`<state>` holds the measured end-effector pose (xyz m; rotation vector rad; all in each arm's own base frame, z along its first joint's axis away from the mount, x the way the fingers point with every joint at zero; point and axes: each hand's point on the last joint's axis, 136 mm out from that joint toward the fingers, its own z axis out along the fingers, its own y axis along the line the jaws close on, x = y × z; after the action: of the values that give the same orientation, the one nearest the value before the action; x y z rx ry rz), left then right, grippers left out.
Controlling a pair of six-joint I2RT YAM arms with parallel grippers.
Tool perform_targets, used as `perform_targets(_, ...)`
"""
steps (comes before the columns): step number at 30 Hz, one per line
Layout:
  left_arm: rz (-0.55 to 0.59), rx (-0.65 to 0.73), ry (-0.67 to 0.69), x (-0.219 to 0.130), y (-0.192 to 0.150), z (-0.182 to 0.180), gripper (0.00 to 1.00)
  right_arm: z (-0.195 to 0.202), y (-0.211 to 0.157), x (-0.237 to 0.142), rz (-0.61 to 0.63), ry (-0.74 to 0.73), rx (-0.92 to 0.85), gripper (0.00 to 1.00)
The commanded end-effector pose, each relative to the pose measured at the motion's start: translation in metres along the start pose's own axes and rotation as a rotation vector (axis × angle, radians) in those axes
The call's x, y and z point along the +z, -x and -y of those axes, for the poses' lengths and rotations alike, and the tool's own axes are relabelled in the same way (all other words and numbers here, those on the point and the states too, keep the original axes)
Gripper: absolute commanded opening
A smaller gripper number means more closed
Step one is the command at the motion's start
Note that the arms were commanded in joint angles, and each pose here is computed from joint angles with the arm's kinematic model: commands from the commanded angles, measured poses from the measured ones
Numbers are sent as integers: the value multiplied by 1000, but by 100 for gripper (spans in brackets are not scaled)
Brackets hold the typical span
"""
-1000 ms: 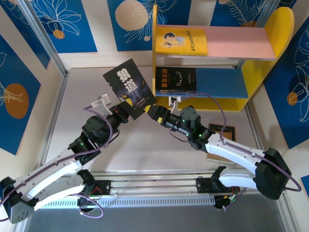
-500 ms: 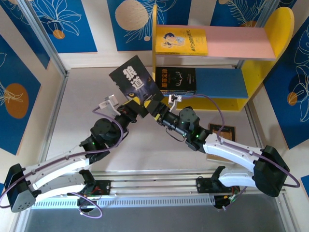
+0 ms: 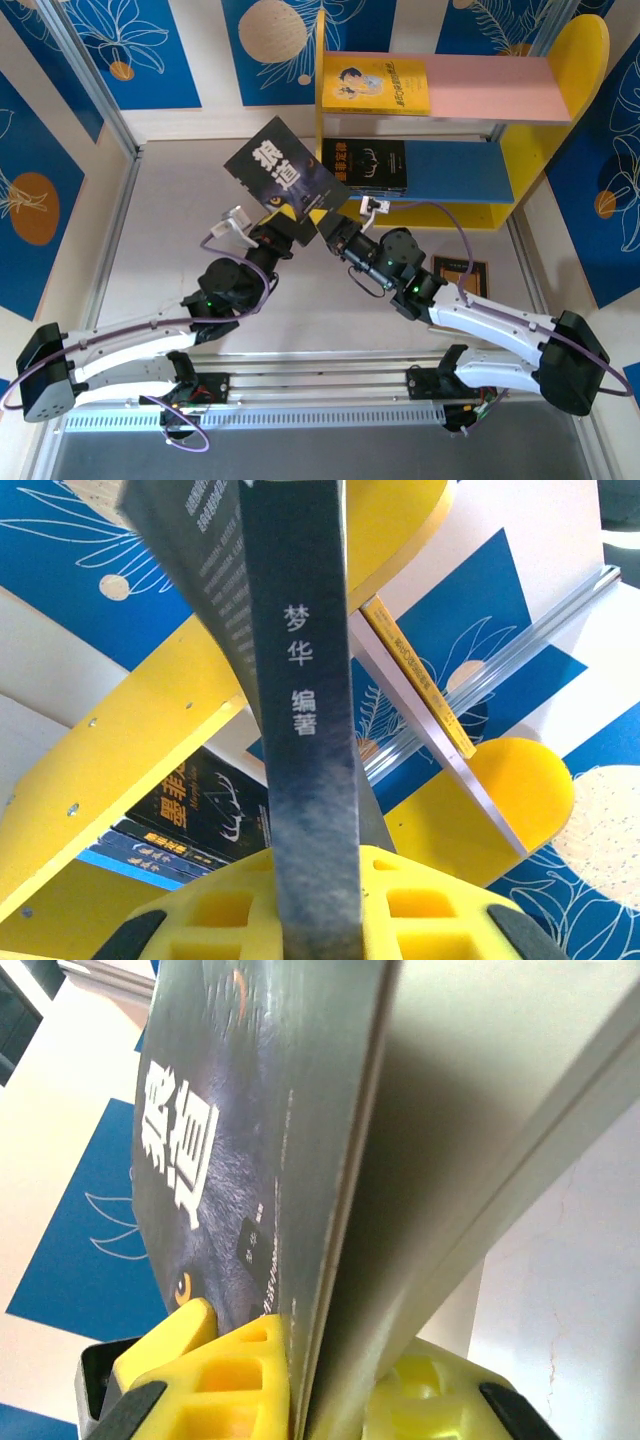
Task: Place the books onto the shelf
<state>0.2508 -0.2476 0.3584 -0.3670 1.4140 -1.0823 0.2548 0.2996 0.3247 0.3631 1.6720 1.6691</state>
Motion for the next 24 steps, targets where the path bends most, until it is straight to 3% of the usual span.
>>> perform_targets(1,-2,-30,-45,0,11,27,11,13,10,-4,49,-49,-61,12)
perform_targets(5,-10,-12,-13,-2,12,22,22,6,14,-8,40,-25,-111,10)
perform_targets(11,-45,88,87,-9,23,10,49,0,25,-19,18,-17,-195,6)
perform_targets(17,-179,222,162,-15,37,0,54,10,29,-42,-62,-41,-265,4)
perform_targets(24,-516,232,190,-12,23,-32,59,10,33,-77,-222,-68,-355,3)
